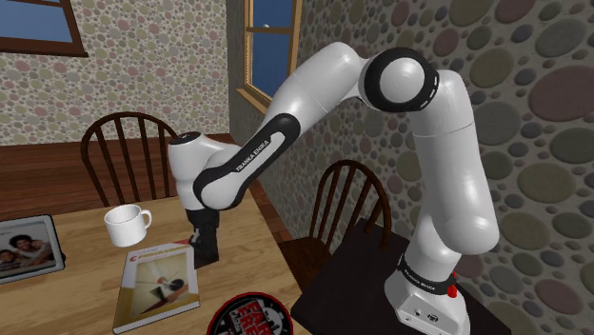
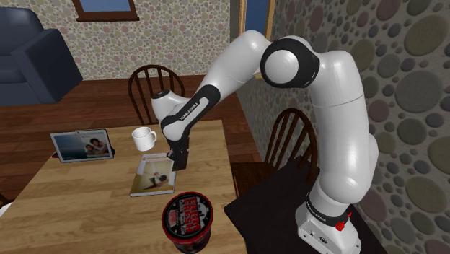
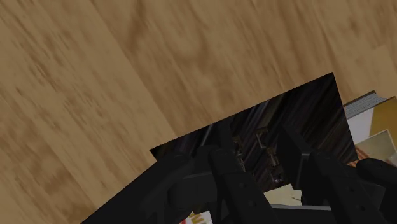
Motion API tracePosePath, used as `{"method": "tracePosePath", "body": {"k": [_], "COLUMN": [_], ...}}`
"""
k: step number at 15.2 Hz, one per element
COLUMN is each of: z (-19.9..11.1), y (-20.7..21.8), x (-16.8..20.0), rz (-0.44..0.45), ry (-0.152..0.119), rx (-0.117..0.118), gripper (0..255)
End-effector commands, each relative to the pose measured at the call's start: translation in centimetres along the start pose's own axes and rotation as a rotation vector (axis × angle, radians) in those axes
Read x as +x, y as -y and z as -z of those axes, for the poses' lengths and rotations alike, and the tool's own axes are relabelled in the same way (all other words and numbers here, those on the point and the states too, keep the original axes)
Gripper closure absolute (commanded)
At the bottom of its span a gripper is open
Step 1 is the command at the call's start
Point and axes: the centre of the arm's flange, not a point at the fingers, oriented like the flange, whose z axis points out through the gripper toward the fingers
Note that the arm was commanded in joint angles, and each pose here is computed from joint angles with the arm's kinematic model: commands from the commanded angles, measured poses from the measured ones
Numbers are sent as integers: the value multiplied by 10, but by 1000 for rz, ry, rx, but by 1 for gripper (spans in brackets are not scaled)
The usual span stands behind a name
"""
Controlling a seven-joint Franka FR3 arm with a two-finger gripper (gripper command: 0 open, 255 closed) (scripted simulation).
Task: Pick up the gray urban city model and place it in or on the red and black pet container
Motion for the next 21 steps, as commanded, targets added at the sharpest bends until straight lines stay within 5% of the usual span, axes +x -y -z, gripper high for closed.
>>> {"method": "tracePosePath", "body": {"k": [1, 21], "z": [11, 117], "y": [0, -5], "x": [0, -9], "rz": [0, 0], "ry": [0, 0], "rx": [0, 0], "gripper": [255, 255]}}
